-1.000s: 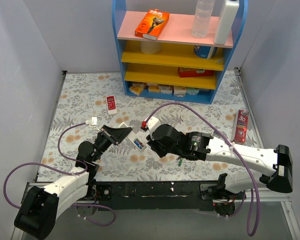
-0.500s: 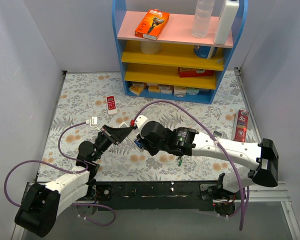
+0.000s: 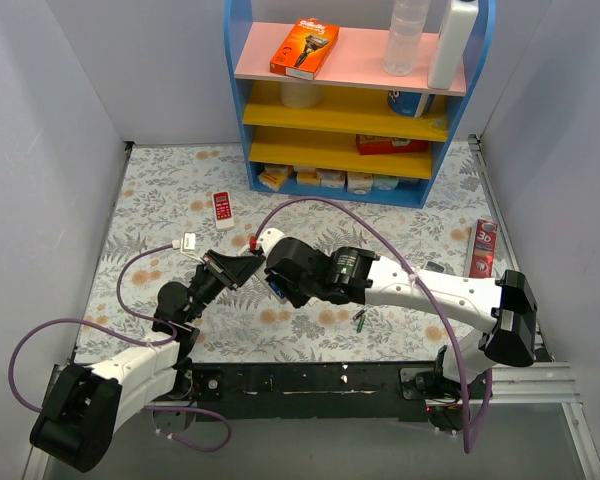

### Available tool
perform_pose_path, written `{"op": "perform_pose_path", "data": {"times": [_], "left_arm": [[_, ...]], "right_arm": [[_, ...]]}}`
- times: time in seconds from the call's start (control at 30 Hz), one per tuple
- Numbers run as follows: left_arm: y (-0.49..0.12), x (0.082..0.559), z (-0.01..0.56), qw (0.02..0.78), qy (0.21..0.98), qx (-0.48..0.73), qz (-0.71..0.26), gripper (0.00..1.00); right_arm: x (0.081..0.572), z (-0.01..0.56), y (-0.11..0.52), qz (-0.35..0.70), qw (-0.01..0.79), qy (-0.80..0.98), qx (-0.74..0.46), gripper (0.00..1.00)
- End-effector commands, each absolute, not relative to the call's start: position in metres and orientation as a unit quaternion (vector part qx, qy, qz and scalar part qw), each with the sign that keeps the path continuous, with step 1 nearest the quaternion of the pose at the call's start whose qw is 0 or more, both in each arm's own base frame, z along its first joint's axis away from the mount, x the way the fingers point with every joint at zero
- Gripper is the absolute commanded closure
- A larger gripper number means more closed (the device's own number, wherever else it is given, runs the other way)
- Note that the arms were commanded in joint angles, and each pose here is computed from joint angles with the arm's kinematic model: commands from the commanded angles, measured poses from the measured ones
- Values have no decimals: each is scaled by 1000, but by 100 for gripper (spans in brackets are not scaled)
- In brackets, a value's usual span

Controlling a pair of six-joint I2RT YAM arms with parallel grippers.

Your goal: Load the batteries into the remote control

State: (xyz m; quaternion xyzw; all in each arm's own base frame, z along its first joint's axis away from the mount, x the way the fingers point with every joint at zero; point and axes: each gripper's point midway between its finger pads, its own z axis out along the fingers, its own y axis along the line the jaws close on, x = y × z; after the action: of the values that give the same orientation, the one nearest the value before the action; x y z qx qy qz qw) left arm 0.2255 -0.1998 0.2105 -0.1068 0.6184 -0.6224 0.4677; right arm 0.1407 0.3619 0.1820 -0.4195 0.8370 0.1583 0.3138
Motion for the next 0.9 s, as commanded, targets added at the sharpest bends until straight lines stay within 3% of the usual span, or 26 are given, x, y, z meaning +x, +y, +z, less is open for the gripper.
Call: {"op": "perform_pose_path", "data": {"times": [0.0, 0.33, 0.87], "left_arm": [[-193, 202, 165, 437, 643, -125, -617, 100], [-191, 201, 161, 408, 640, -163, -630, 100], [-191, 198, 155, 353, 638, -217, -649, 100]], "right_arm": [[142, 189, 365, 153, 315, 840, -415, 81], [141, 181, 371, 141, 295, 841, -431, 74], [151, 183, 371, 107, 297, 838, -445, 79]]}}
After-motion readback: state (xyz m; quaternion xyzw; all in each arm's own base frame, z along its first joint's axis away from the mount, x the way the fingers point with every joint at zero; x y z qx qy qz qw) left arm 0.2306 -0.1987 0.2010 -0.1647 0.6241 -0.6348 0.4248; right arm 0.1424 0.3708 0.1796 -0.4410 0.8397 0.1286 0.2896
